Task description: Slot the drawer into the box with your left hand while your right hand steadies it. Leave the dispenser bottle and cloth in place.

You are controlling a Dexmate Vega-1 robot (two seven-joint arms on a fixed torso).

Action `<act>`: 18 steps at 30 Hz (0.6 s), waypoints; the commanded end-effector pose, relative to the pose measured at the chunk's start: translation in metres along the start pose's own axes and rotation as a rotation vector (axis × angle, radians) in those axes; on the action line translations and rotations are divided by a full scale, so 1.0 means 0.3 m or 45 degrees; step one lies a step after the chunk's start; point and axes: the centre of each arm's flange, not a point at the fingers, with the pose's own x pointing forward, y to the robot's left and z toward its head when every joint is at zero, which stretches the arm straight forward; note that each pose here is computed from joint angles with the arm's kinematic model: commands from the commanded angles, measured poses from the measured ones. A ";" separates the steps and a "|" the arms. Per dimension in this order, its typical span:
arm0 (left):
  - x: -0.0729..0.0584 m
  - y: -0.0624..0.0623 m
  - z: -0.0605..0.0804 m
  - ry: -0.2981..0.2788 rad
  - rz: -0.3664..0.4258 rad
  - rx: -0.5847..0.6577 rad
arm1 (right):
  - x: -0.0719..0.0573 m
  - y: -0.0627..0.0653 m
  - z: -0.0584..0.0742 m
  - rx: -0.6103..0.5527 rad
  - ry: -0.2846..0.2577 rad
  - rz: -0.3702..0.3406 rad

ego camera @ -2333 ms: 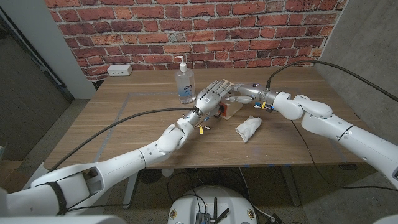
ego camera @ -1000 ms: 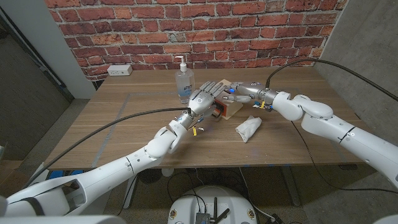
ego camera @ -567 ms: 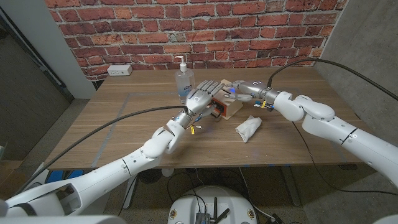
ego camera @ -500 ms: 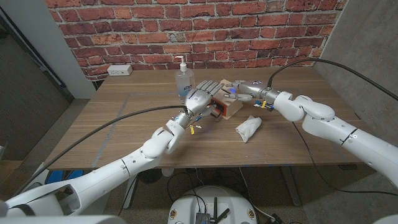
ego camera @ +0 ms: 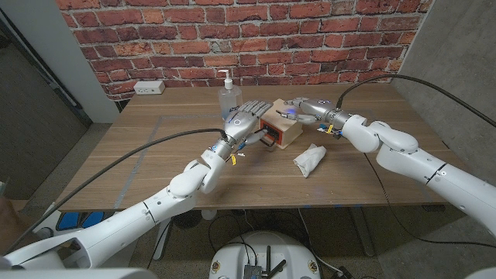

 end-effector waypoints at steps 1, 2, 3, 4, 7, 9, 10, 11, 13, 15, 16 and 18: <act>-0.040 0.001 -0.036 0.058 -0.049 -0.232 | -0.036 -0.007 -0.037 0.067 0.083 -0.075; -0.043 0.001 -0.036 0.059 -0.047 -0.237 | -0.039 -0.006 -0.041 0.072 0.091 -0.076; -0.044 0.000 -0.036 0.071 -0.045 -0.246 | -0.041 -0.006 -0.044 0.079 0.098 -0.082; -0.045 0.000 -0.037 0.075 -0.045 -0.256 | -0.044 -0.005 -0.046 0.085 0.104 -0.089; -0.047 0.004 -0.037 0.093 -0.028 -0.273 | -0.049 -0.007 -0.052 0.106 0.122 -0.106; -0.047 0.009 -0.037 0.099 -0.022 -0.279 | -0.054 -0.006 -0.055 0.124 0.132 -0.119; -0.049 0.011 -0.037 0.103 -0.019 -0.285 | -0.057 -0.005 -0.057 0.133 0.138 -0.124; -0.050 0.012 -0.038 0.097 -0.018 -0.297 | -0.059 -0.004 -0.059 0.143 0.142 -0.128; -0.055 0.016 -0.042 0.112 -0.022 -0.316 | -0.064 -0.001 -0.062 0.162 0.150 -0.138; -0.063 0.022 -0.046 0.124 -0.019 -0.344 | -0.069 0.002 -0.065 0.188 0.162 -0.153; -0.066 0.026 -0.048 0.137 -0.020 -0.352 | -0.073 0.002 -0.067 0.203 0.168 -0.159; -0.074 0.030 -0.049 0.161 -0.017 -0.359 | -0.081 0.002 -0.070 0.213 0.184 -0.173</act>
